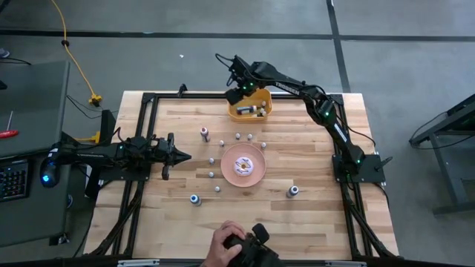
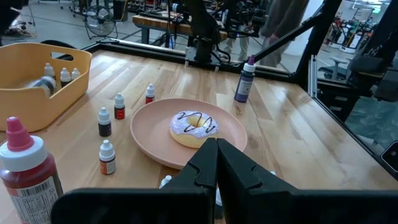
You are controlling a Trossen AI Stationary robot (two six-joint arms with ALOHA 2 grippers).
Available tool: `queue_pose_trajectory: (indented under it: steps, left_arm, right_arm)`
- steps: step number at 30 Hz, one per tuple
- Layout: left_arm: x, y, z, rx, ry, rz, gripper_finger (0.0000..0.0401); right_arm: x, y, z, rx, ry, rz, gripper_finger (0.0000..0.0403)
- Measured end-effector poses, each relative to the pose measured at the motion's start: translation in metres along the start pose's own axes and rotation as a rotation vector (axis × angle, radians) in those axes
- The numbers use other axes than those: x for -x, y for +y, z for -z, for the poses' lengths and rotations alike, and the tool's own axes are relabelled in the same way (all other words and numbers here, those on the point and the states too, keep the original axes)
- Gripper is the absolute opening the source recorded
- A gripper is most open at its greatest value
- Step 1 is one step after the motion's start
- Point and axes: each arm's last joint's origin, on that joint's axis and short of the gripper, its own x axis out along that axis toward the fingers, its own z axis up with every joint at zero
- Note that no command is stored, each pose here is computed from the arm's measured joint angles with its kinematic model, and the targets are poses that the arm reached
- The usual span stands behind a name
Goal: Pick & Place food coloring
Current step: Put the large purple food coloring bottle into the orange bin
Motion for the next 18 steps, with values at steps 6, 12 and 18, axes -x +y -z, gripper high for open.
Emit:
queue_pose_trajectory:
  steps: [6,12,18]
  left_arm:
    - [0.000,0.000,0.000,0.000,-0.001,0.000,0.0001]
    - [0.000,0.000,0.000,0.000,0.000,0.000,0.0001]
    - [0.000,0.000,0.000,0.000,0.000,0.000,0.0001]
  right_arm:
    - [0.000,0.002,-0.002,-0.001,-0.029,-0.014,0.0159]
    - [0.008,0.009,-0.004,0.041,-0.042,-0.027,0.0161]
    - [0.036,0.016,-0.008,0.087,-0.091,-0.073,0.0161]
